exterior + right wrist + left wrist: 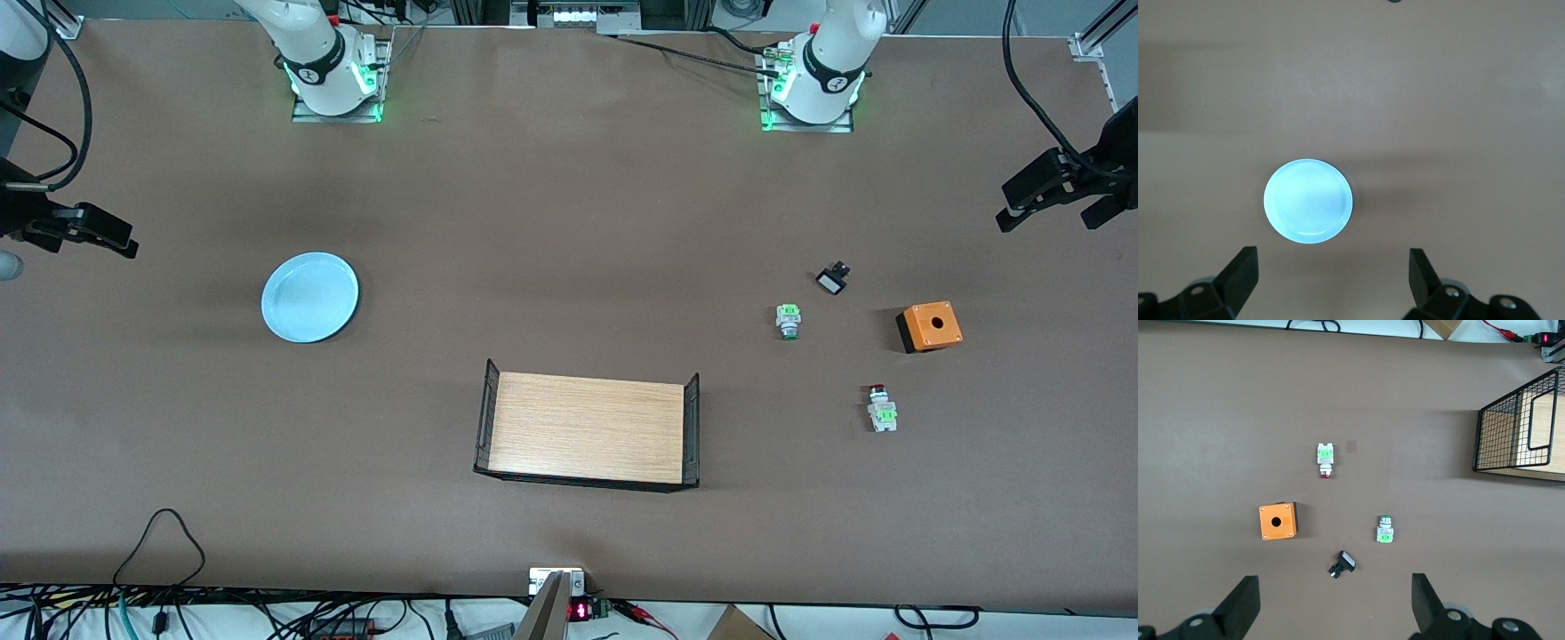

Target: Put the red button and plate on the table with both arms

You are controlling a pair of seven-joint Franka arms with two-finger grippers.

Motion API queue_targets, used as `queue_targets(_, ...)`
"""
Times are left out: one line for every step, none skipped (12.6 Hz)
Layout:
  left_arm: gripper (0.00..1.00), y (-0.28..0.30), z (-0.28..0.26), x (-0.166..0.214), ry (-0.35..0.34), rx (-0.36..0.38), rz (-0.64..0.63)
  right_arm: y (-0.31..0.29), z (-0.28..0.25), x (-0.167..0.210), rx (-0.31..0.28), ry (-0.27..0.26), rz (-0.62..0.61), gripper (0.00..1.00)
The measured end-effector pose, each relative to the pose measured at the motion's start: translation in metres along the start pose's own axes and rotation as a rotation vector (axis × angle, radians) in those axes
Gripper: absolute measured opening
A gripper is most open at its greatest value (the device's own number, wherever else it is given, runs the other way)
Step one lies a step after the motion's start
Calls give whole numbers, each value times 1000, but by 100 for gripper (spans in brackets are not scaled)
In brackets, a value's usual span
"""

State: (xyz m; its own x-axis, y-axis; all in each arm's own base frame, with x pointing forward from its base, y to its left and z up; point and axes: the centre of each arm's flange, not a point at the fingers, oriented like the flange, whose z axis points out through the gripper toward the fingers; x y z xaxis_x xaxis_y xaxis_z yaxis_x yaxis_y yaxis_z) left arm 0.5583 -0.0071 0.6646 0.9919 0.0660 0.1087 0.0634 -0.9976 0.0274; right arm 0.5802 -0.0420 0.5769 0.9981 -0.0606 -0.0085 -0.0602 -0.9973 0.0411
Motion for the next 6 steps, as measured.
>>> queue_targets(100,0,0,0,0,0,0,0,-4,0,0,2,-1,100)
queue_targets(100,0,0,0,0,0,0,0,-9,-1,0,1,-3,100)
queue_targets(100,0,0,0,0,0,0,1,-13,-2,0,-4,-6,100)
queue_targets(100,0,0,0,0,0,0,1,-16,-3,0,-9,-9,100)
queue_targets(100,0,0,0,0,0,0,1,-17,-4,0,-12,-9,100)
queue_targets(100,0,0,0,0,0,0,1,-17,-4,0,-14,-10,100)
